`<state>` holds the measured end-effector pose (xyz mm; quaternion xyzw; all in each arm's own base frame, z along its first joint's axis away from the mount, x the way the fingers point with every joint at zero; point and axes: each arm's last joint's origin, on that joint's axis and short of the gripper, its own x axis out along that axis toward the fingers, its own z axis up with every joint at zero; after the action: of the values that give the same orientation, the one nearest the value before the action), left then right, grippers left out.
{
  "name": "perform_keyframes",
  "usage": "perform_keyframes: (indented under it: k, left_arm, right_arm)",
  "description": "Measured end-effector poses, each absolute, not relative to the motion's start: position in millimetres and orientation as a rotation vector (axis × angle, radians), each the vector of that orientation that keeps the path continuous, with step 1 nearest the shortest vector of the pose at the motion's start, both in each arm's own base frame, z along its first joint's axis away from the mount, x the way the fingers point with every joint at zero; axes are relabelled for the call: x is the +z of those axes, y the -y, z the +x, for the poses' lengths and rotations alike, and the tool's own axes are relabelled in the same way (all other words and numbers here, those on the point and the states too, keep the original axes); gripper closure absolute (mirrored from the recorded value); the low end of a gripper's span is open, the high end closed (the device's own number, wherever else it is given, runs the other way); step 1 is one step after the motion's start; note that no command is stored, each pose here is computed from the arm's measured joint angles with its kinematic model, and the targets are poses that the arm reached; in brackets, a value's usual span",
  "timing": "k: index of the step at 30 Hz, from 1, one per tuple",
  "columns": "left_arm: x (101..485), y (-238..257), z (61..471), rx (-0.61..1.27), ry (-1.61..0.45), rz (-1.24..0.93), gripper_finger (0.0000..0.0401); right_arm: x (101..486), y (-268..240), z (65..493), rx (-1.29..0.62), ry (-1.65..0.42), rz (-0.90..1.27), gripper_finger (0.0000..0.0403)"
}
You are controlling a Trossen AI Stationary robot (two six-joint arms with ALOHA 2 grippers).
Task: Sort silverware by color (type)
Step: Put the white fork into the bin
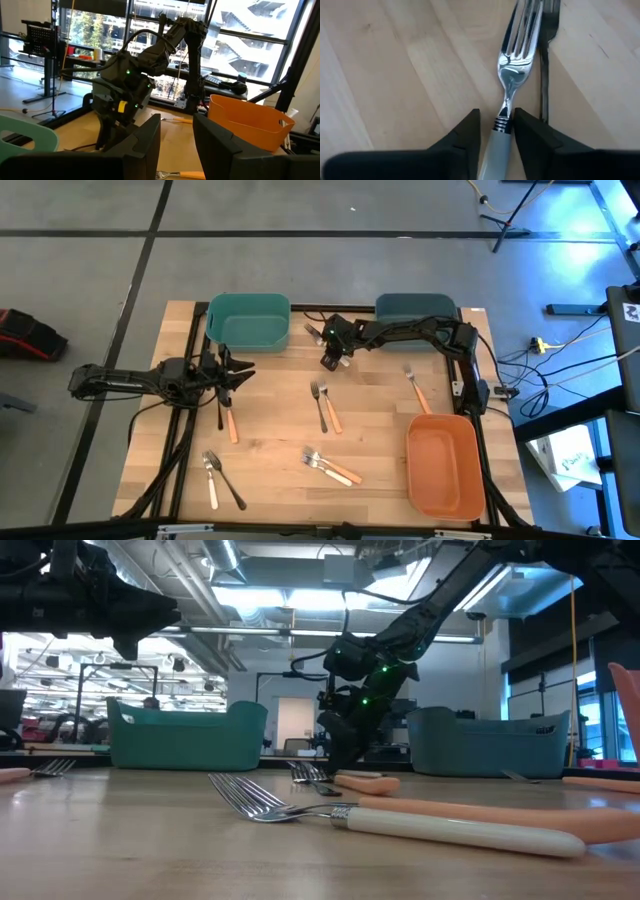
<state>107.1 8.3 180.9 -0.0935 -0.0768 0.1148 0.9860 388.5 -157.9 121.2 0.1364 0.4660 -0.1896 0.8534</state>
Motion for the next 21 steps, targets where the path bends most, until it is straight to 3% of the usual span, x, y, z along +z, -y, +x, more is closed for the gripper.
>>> perform_keyframes:
  k: [8, 16, 21]
  left_arm:
    - [181.0, -8.4, 107.1, 0.231, 0.156, -0.194, 0.0291]
    - [181.4, -8.8, 106.9, 0.243, 0.164, -0.218, 0.0291]
    - [181.3, -8.8, 106.9, 0.243, 0.165, -0.223, 0.0291]
  right_arm:
    - [121.2, 157.5, 389.5, -0.345, -0.983, 0.22, 0.0393]
    - [131.5, 153.8, 387.6, -0.311, -0.98, 0.161, 0.0384]
    - [164.5, 148.5, 384.2, -0.292, -0.92, 0.103, 0.039]
